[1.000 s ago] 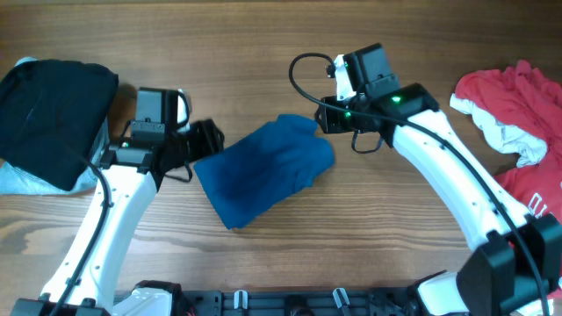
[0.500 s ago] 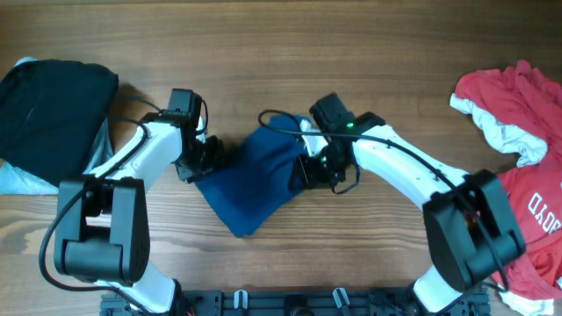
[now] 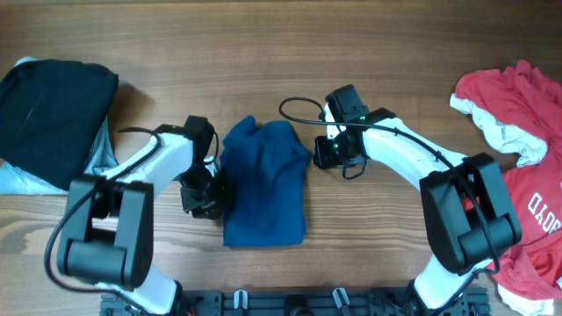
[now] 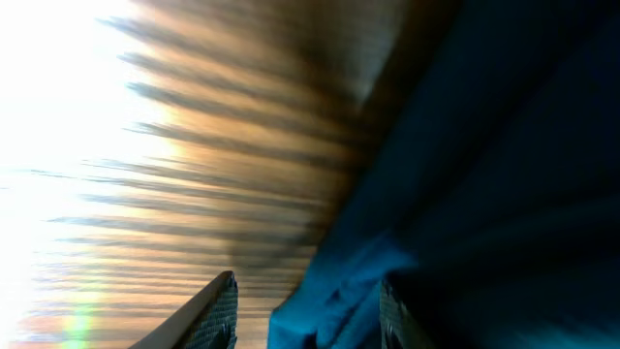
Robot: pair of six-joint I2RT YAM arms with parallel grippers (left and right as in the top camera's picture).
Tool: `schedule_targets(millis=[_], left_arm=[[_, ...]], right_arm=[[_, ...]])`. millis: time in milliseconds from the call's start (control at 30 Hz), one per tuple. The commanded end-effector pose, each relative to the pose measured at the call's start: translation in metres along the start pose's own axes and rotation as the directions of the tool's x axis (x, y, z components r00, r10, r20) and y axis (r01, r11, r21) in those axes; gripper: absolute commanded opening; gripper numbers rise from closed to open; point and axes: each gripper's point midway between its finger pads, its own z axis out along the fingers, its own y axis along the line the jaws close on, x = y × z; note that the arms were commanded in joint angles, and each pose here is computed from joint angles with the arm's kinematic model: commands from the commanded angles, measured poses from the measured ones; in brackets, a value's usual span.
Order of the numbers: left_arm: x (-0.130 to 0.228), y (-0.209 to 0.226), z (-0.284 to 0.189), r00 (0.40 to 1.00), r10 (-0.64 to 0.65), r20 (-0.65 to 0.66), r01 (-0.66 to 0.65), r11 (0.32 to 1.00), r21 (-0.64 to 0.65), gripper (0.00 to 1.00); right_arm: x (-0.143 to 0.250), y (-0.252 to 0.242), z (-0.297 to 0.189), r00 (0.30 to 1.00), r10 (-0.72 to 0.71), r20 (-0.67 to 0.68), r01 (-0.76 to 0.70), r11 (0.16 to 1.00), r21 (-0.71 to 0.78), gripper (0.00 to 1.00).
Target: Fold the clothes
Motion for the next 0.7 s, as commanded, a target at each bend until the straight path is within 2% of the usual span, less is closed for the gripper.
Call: schedule_targets(millis=[0, 67, 100, 133, 167, 267, 433, 533, 667], left_arm=[[-0.027, 0.015, -0.049, 0.976, -0.040, 0.215, 0.036, 0.999, 0.020, 0.55], [-0.041, 0.021, -0.072, 0.948, -0.084, 0.308, 0.064, 0.995, 0.074, 0.70], [-0.050, 0.023, -0.085, 0.924, -0.108, 0.366, 0.069, 0.991, 0.118, 0.86], [-0.061, 0.020, -0.099, 0.900, -0.125, 0.418, 0.055, 0.983, 0.175, 0.95], [-0.066, 0.014, -0.105, 0.890, -0.108, 0.443, 0.014, 0.978, 0.210, 0.98], [-0.078, -0.022, -0.116, 0.877, -0.021, 0.480, -0.165, 0.925, 0.341, 1.00], [-0.083, -0.045, -0.092, 0.914, 0.023, 0.406, -0.203, 0.891, 0.406, 1.00], [-0.094, -0.054, -0.058, 0.933, 0.058, 0.356, -0.206, 0.895, 0.395, 1.00], [-0.095, -0.072, -0.027, 0.936, 0.135, 0.325, -0.257, 0.893, 0.369, 0.95]], right_arm=[[-0.005, -0.003, -0.019, 0.999, -0.032, 0.034, 0.031, 0.999, 0.042, 0.39], [-0.010, -0.005, -0.035, 0.997, -0.032, 0.071, 0.028, 0.998, 0.057, 0.39], [-0.013, -0.004, -0.043, 0.995, -0.032, 0.095, 0.027, 0.998, 0.053, 0.40], [-0.015, -0.003, -0.050, 0.993, -0.029, 0.116, 0.024, 0.999, 0.047, 0.41], [-0.016, -0.002, -0.053, 0.992, -0.030, 0.126, 0.025, 0.999, 0.045, 0.42], [-0.015, -0.002, -0.055, 0.992, 0.007, 0.124, -0.012, 0.999, 0.037, 0.44], [-0.012, -0.002, -0.054, 0.993, 0.017, 0.113, -0.022, 0.999, 0.039, 0.45], [-0.010, -0.003, -0.054, 0.994, 0.019, 0.104, -0.023, 0.999, 0.042, 0.45], [-0.008, -0.003, -0.054, 0.995, 0.020, 0.099, -0.024, 0.999, 0.043, 0.45]])
